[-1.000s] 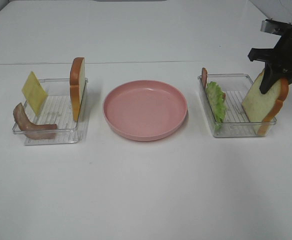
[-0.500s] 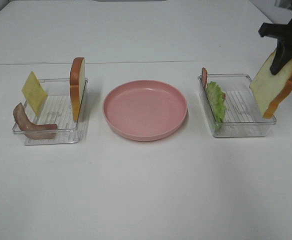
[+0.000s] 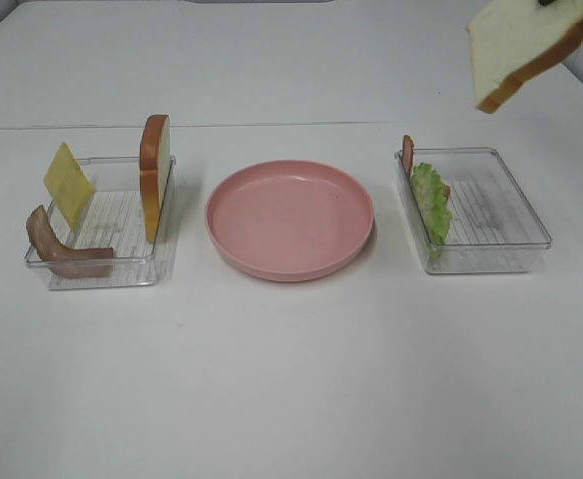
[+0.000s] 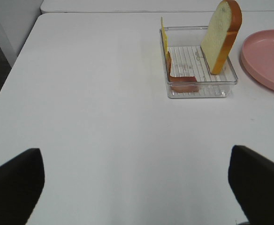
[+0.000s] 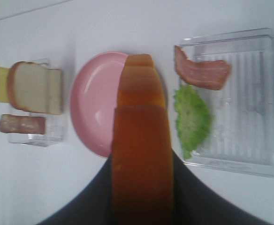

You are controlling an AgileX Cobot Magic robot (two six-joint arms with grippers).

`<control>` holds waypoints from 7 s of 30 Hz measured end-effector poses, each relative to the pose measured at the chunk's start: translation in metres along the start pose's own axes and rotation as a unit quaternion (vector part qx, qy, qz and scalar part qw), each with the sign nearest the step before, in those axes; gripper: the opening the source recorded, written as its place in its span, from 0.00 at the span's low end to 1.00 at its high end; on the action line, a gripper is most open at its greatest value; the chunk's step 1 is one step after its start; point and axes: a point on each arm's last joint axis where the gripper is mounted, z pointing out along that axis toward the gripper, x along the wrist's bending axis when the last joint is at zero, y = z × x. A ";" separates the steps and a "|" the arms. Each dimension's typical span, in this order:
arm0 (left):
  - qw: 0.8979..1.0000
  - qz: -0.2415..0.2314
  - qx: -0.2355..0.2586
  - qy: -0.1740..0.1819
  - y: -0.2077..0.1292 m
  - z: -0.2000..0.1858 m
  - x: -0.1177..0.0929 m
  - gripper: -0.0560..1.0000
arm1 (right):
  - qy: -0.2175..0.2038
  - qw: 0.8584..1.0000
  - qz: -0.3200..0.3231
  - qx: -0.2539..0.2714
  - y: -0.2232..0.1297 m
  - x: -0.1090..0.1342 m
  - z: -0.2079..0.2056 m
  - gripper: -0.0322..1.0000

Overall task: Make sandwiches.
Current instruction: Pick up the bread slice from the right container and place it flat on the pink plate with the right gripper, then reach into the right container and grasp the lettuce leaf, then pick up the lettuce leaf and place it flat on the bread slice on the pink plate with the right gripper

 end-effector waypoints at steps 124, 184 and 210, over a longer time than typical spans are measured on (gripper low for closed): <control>1.000 0.000 0.000 0.000 0.000 0.000 0.000 0.99 | -0.204 0.962 -0.111 0.144 -0.037 0.043 0.182 0.88; 1.000 0.000 0.000 0.001 0.000 0.000 0.000 0.99 | -0.202 0.956 -0.046 0.208 -0.047 0.007 0.242 0.11; 1.000 0.001 0.000 0.001 0.000 0.000 0.000 0.99 | -0.082 0.989 -0.040 0.116 -0.024 0.069 0.131 0.05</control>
